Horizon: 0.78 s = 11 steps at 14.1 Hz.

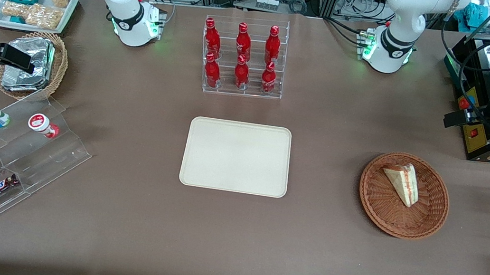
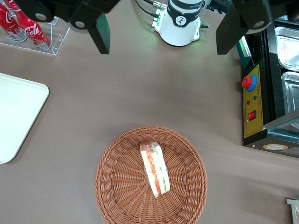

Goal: Place sandwich from basket to tray

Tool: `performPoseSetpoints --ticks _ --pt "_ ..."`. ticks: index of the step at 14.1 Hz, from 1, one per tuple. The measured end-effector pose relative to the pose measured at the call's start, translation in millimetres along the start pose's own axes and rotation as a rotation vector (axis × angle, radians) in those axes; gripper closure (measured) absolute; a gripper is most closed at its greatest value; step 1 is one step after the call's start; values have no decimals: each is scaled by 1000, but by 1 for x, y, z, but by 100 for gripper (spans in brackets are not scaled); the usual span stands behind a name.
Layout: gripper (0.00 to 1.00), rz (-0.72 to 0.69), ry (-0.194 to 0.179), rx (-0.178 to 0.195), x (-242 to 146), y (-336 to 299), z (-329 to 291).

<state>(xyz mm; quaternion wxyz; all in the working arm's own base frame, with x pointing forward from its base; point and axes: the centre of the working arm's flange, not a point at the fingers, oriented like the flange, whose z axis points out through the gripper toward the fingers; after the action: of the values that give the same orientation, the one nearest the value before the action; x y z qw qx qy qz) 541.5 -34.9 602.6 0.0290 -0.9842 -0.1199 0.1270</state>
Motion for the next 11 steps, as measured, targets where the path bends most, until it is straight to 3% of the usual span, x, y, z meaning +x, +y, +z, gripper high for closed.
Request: performPoseSetpoints --ticks 7,11 --pt "0 0 -6 1 2 0 3" --pt "0 -7 -31 2 11 -3 12"
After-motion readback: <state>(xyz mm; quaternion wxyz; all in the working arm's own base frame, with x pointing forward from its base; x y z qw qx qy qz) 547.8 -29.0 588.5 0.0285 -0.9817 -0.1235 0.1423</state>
